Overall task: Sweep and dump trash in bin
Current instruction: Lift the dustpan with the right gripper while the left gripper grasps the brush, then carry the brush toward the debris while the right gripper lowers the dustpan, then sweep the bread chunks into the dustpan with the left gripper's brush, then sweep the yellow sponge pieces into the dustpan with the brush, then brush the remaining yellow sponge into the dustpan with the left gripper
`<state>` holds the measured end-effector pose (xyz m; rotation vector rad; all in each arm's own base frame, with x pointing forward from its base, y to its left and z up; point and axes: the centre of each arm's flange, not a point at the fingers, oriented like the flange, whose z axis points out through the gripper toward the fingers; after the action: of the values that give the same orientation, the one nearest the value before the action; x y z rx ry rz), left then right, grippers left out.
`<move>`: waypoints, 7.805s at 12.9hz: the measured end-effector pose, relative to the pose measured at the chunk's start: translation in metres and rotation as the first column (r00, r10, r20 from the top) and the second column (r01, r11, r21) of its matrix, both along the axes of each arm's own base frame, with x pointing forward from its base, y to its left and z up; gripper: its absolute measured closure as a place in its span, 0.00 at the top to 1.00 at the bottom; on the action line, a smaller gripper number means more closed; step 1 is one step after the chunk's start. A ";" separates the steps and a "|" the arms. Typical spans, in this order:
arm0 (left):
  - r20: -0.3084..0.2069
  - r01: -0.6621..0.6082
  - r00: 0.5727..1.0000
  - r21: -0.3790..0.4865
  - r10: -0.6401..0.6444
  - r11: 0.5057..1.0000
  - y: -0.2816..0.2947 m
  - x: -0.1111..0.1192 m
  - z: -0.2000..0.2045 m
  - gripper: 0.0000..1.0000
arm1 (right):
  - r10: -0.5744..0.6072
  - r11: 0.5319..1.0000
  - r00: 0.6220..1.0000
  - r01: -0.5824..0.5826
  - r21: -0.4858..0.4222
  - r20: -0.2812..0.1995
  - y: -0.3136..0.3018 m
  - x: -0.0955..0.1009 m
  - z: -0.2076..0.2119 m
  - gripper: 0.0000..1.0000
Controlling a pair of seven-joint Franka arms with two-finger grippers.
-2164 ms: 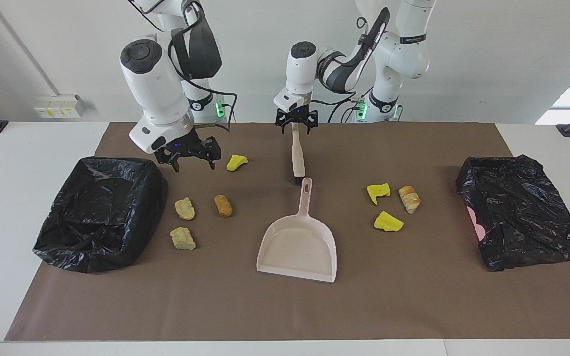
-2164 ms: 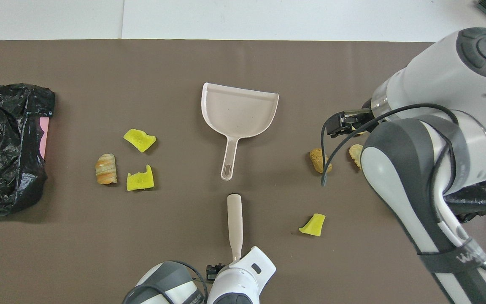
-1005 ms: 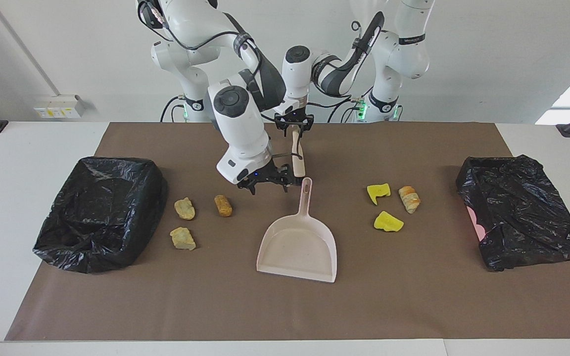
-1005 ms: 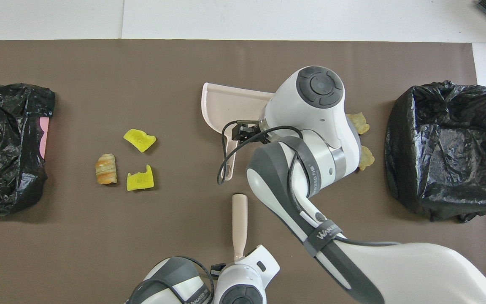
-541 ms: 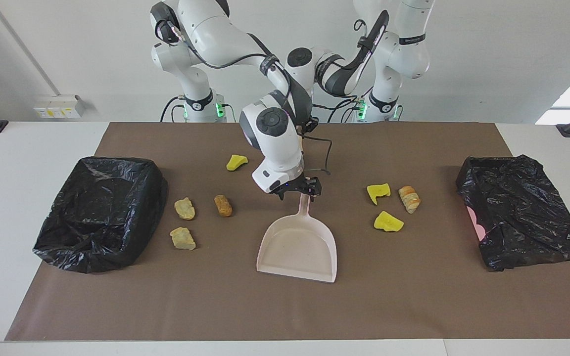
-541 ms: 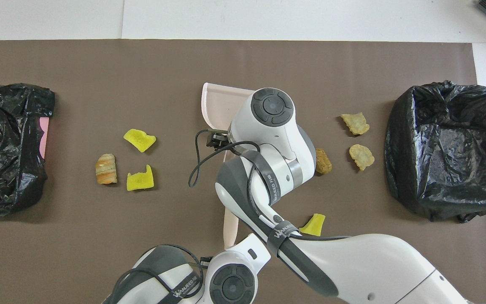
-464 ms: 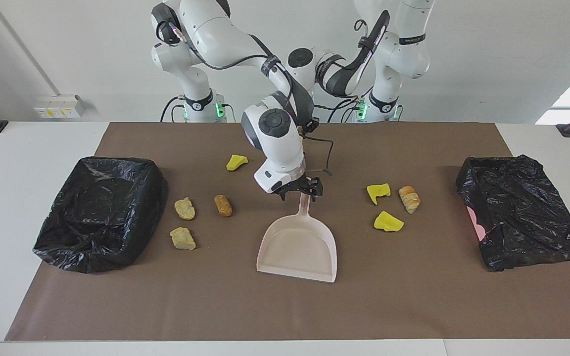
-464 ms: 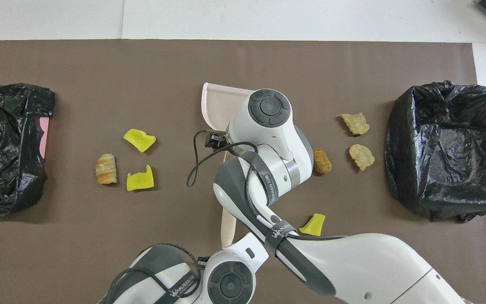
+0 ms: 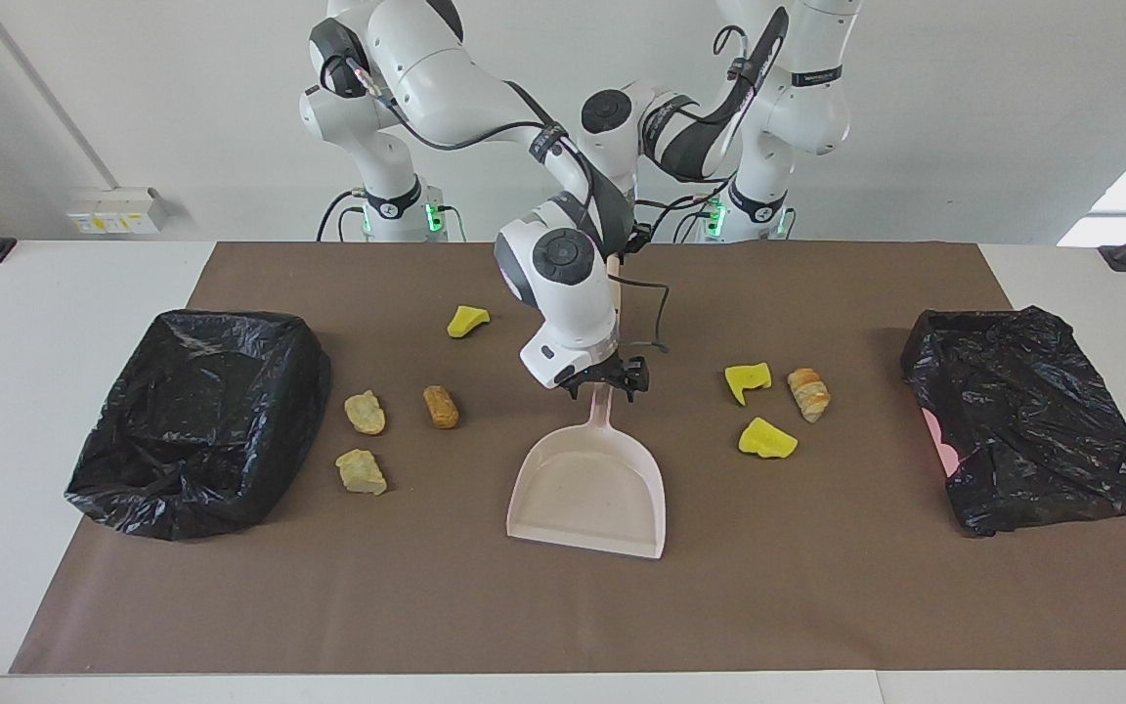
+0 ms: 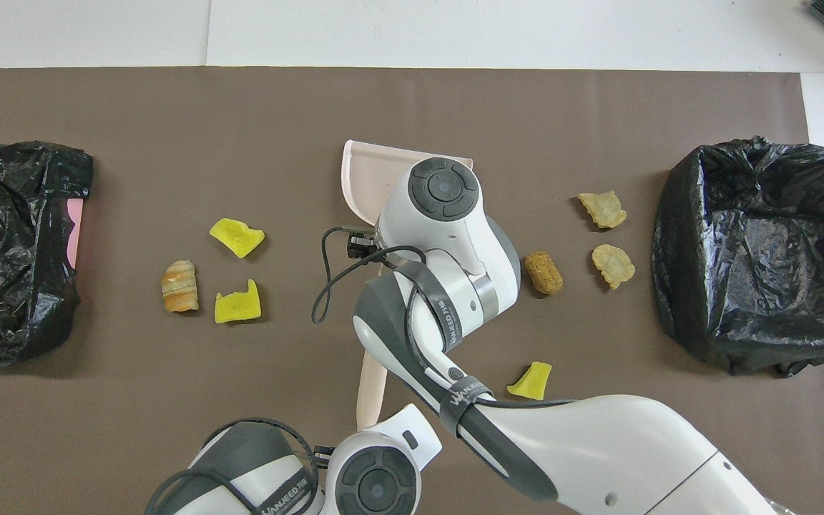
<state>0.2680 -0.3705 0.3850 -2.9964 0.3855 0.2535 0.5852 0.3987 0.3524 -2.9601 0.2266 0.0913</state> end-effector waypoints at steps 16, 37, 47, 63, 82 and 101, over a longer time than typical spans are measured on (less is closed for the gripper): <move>-0.036 -0.291 0.955 0.057 0.293 0.955 0.213 0.094 0.075 0.26 | 0.239 0.971 0.968 -0.239 -0.012 0.072 0.007 -0.003 0.017 0.31; 0.062 -0.418 0.905 -0.041 0.420 0.907 0.301 0.179 -0.033 0.26 | 0.978 -0.177 -0.177 -0.984 0.010 -0.113 -0.134 -0.053 0.020 0.31; 0.101 -0.299 0.944 -0.145 0.315 0.943 0.135 0.145 -0.049 0.26 | 0.975 -0.209 -0.203 -0.976 -0.067 -0.094 -0.125 -0.061 0.007 0.31; -0.076 -0.541 0.841 -0.070 0.536 0.838 0.061 0.091 0.002 0.26 | 0.976 -0.207 -0.200 -0.975 -0.084 -0.087 -0.122 -0.060 0.003 0.31; 0.016 -0.663 0.721 -0.275 0.693 0.697 0.029 0.089 -0.019 0.26 | 0.976 -0.205 -0.198 -0.975 -0.084 -0.087 -0.122 -0.060 0.003 0.31; 0.096 0.234 0.969 -0.040 -0.229 0.971 0.146 0.264 0.003 0.26 | 0.987 0.021 0.029 -0.998 -0.054 -0.159 -0.111 -0.079 0.003 0.31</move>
<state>0.5321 -0.2242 0.3885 -2.9608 0.7355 0.0874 0.5060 0.2875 0.3557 -2.4680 -2.0309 0.3659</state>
